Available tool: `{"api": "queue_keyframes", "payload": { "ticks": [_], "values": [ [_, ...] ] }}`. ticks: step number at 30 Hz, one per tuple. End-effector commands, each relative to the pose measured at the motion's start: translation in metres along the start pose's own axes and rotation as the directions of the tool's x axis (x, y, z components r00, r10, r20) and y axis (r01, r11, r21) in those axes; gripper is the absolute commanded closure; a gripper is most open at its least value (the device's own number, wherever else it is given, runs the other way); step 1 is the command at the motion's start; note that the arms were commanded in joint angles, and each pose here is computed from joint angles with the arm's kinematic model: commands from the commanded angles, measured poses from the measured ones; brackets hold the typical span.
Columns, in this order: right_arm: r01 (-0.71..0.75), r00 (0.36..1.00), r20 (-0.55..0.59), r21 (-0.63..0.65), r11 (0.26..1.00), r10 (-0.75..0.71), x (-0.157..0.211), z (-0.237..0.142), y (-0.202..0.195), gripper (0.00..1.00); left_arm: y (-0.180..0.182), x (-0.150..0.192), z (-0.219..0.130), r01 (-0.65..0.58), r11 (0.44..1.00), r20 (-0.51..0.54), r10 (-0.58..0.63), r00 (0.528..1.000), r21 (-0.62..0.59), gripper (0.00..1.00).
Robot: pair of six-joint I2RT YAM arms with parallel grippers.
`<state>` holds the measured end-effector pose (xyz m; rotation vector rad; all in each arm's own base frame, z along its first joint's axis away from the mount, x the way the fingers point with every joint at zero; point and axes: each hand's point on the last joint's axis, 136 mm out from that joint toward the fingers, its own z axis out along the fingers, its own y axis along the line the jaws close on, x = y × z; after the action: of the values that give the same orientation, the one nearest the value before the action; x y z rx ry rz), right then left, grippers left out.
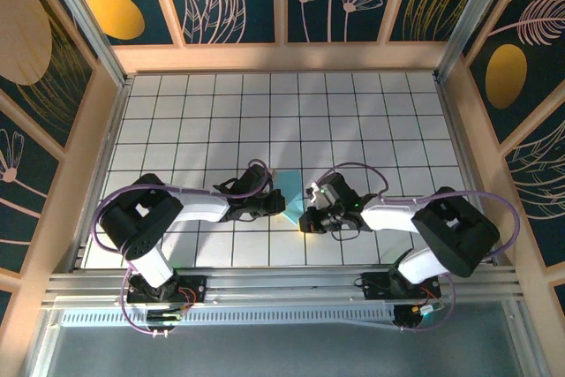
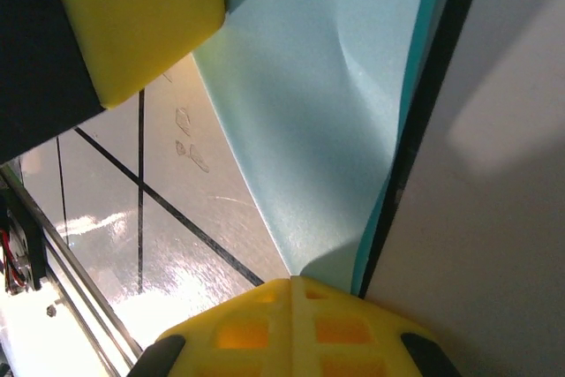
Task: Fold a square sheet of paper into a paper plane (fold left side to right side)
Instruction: Third fold the triangle at the center of the table.
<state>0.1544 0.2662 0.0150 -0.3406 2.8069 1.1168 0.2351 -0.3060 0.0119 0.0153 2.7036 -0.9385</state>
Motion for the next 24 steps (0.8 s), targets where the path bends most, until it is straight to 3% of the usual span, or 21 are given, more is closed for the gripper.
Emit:
{"api": "queue_keyframes", "payload": {
  "ticks": [1,5,13,24],
  "values": [
    [-0.078,0.991,-0.103,0.055,0.995,0.083,0.038,-0.002,-0.021,1.00,0.048,0.023,0.006,0.026,0.983,-0.059,-0.038,0.998,-0.183,0.99],
    [-0.062,0.994,-0.087,0.041,0.997,0.065,0.036,-0.012,-0.011,1.00,0.046,0.021,0.006,0.025,0.984,-0.058,-0.035,0.998,-0.178,0.99],
    [0.028,0.999,0.028,-0.046,0.999,-0.027,-0.005,-0.035,0.035,1.00,0.043,0.019,0.007,0.020,0.985,-0.059,-0.030,0.998,-0.169,0.99],
    [-0.007,0.998,0.058,0.013,1.000,0.007,-0.025,-0.007,0.017,1.00,0.039,0.018,0.007,0.015,0.987,-0.057,-0.024,0.998,-0.158,0.99]
  ]
}}
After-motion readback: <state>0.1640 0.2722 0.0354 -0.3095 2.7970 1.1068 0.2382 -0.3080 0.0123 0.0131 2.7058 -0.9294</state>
